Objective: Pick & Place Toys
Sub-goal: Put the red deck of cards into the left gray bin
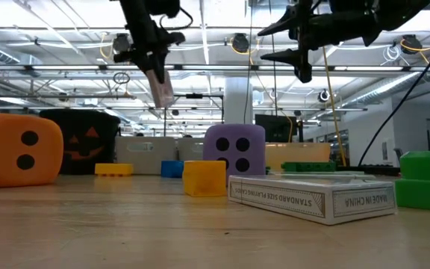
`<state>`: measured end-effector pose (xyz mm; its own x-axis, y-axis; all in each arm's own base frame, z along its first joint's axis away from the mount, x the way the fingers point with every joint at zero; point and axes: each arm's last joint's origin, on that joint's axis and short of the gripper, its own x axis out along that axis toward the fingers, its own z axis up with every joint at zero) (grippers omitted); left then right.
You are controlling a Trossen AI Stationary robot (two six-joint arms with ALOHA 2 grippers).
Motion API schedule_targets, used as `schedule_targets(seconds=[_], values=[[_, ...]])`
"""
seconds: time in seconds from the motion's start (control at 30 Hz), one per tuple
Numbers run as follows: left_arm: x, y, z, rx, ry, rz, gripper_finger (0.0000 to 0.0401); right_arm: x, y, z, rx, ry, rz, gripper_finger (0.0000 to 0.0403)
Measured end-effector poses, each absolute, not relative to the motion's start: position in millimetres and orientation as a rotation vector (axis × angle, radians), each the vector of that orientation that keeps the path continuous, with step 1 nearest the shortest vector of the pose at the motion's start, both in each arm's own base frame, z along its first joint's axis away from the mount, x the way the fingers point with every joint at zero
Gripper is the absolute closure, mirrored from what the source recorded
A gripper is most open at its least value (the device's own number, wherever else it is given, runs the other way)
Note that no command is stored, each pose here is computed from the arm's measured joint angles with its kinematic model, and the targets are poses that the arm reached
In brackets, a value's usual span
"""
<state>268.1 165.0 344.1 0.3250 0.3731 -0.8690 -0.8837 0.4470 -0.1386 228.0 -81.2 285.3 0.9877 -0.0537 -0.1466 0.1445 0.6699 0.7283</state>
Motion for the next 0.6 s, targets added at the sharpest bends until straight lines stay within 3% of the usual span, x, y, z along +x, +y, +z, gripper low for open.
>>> schedule_targets(seconds=[0.6], values=[[286, 196, 290, -0.71, 1.136, 0.972, 0.0318, 226, -79, 275, 0.878, 0.138, -0.07, 0.0195]])
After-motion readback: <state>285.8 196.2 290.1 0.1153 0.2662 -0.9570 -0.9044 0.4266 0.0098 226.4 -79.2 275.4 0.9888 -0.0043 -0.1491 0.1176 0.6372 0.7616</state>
